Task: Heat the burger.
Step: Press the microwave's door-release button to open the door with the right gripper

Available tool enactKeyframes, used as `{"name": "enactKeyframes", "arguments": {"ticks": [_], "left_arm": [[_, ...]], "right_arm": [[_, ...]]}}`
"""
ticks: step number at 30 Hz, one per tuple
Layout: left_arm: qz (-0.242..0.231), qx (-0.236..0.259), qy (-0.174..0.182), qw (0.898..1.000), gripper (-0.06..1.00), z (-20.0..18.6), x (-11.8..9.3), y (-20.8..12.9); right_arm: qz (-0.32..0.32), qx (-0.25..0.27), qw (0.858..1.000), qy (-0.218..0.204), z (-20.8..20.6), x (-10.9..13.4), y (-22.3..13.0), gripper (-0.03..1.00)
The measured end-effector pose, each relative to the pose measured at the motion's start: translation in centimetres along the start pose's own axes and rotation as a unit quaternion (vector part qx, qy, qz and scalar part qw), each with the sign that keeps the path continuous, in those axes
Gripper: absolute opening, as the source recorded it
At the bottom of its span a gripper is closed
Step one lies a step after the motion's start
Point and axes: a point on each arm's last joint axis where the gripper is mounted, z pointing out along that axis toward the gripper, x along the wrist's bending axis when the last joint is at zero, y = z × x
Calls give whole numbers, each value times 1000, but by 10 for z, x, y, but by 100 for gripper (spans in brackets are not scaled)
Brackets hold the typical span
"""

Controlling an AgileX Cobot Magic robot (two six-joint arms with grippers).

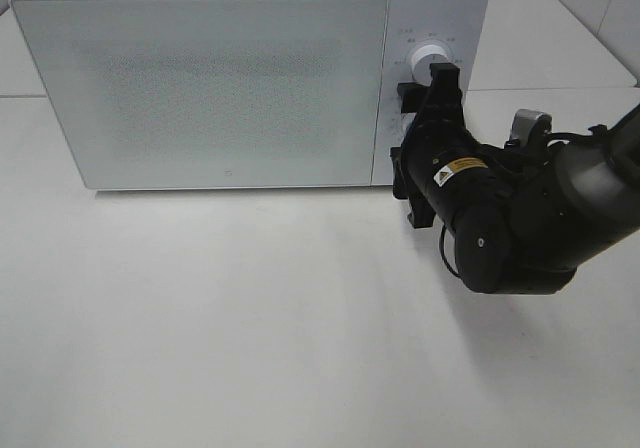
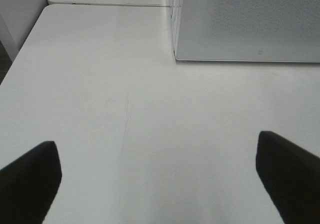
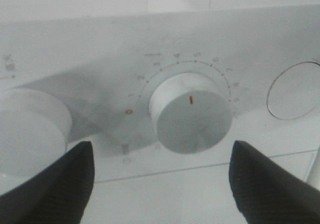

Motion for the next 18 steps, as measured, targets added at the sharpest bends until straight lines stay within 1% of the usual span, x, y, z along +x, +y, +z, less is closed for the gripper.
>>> {"name": "enactKeyframes", "arguments": {"ticks": [1,2,3,4,5,6,7,8,9,10,11,12,13,14,15,16,17,18], "left_arm": [[0,0,0,1000,98,0,0,0],[0,0,0,1000,98,0,0,0],[0,0,0,1000,98,0,0,0],[0,0,0,1000,98,0,0,0],[0,0,0,1000,98,0,0,0],[0,0,0,1000,98,0,0,0],[0,0,0,1000,98,0,0,0],[0,0,0,1000,98,0,0,0],[0,0,0,1000,98,0,0,0],[0,0,0,1000,98,0,0,0],[0,0,0,1000,98,0,0,0],[0,0,0,1000,98,0,0,0],[0,0,0,1000,98,0,0,0],[0,0,0,1000,98,0,0,0],[0,0,0,1000,98,0,0,0],[0,0,0,1000,98,0,0,0],[0,0,0,1000,98,0,0,0],[0,0,0,1000,98,0,0,0]], "right_arm": [[-20,15,1000,-9,-5,1,-1,72],[-20,15,1000,-9,-5,1,-1,72],[-41,28,998,-24,-11,1,-1,73],[-41,28,998,-24,-11,1,-1,73],[-53,36,997,-33,-15,1,0,73],[-80,48,994,-49,-22,1,0,73],[-80,48,994,-49,-22,1,0,73],[-112,62,990,-62,-28,3,1,73],[-130,69,987,-70,-32,4,1,73],[-130,69,987,-70,-32,4,1,73],[-168,86,979,-81,-38,6,1,73],[-168,86,979,-81,-38,6,1,73],[-211,107,967,-94,-44,9,-1,73],[-237,121,959,-101,-46,11,-2,73],[-237,121,959,-101,-46,11,-2,73],[-289,147,939,-112,-51,15,-4,73],[-311,159,929,-119,-54,17,-5,73],[-311,159,929,-119,-54,17,-5,73]]}}
